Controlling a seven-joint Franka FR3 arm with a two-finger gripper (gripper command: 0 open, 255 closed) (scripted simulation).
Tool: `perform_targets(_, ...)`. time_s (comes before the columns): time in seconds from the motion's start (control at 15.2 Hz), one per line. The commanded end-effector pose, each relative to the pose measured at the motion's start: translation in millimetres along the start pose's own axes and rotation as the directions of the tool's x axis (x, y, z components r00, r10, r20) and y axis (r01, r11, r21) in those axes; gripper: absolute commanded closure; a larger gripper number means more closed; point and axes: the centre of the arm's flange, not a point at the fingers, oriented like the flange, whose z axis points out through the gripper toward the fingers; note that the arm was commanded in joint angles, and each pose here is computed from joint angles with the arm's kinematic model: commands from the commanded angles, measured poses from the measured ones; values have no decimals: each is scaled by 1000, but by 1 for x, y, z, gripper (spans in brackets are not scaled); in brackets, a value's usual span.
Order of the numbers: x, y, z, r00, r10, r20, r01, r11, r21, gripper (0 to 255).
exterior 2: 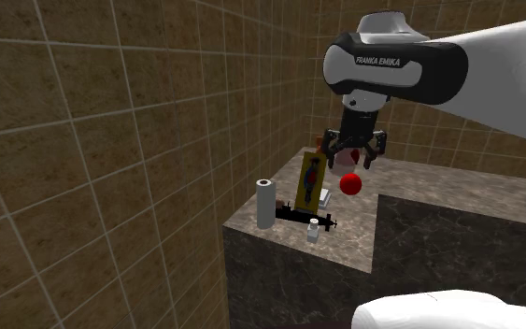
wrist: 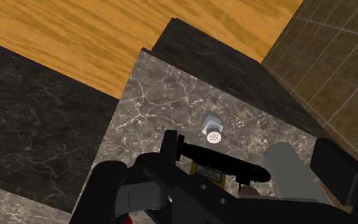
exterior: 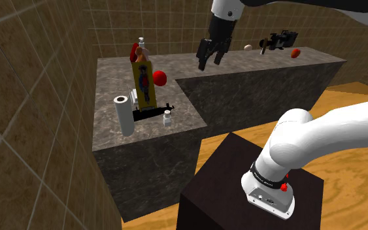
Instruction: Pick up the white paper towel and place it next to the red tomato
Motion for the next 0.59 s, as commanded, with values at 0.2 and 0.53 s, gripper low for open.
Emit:
perform_targets(0.2, 18, -29, 21, 999, 36, -6, -36, 999, -8, 0)
perform_targets(0.53, 50, -76, 56, 995, 95, -18, -95, 995, -20, 0)
